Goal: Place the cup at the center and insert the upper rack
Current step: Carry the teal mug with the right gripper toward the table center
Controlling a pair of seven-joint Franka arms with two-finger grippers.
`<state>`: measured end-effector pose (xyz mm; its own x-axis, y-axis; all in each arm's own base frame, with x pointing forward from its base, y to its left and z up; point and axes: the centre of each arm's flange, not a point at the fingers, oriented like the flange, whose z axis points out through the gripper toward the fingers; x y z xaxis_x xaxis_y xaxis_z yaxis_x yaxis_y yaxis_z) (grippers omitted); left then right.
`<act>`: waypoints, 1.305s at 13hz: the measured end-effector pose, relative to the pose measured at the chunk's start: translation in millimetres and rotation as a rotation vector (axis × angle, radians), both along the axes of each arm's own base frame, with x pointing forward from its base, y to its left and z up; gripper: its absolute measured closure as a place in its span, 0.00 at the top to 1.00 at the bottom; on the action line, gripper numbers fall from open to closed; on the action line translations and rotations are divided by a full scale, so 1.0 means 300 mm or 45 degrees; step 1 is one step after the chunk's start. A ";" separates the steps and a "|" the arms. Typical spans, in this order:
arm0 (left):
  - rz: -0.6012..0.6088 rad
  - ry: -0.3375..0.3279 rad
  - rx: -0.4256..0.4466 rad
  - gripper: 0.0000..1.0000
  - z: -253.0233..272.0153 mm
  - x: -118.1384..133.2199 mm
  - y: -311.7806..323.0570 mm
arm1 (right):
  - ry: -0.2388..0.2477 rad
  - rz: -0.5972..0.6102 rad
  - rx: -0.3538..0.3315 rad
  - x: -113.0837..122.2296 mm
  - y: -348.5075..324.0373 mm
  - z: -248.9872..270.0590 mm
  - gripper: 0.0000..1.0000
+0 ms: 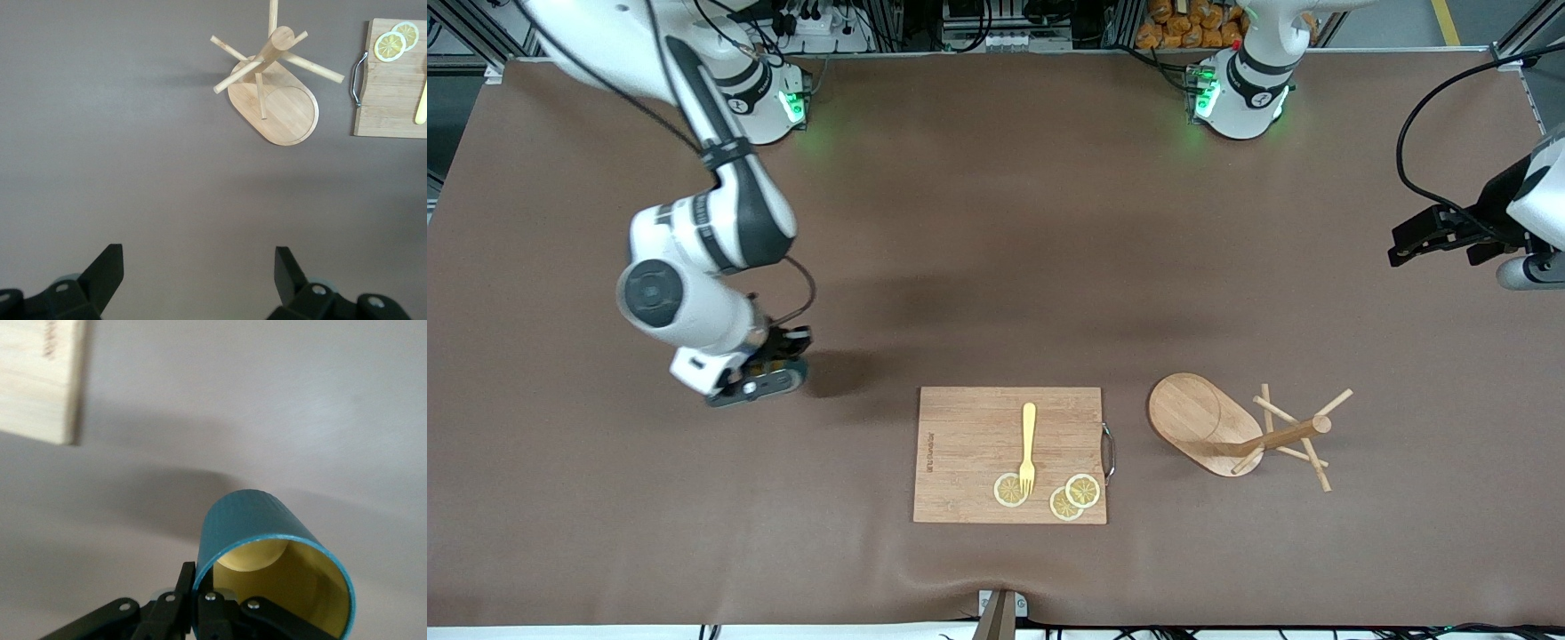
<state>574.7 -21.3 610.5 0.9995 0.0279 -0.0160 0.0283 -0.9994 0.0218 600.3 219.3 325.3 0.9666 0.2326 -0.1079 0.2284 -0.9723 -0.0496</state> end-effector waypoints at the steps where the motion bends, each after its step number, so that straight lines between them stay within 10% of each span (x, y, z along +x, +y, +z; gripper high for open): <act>1: 0.000 0.000 0.000 1.00 0.000 0.000 0.001 | 0.008 0.004 -0.009 -0.042 0.102 -0.001 0.05; 7: 0.001 0.003 0.000 1.00 -0.005 0.003 0.001 | 0.080 -0.090 0.088 -0.247 0.493 0.016 0.05; 17: 0.005 0.006 0.000 1.00 -0.011 0.005 0.007 | 0.118 -0.279 -0.004 -0.552 0.962 -0.083 0.05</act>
<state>576.3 -19.1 607.4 0.9993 0.0318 -0.0211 0.0323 -0.9992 0.0216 434.8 507.9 300.2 0.9799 0.0177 -0.1988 0.0064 -0.9983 -0.0575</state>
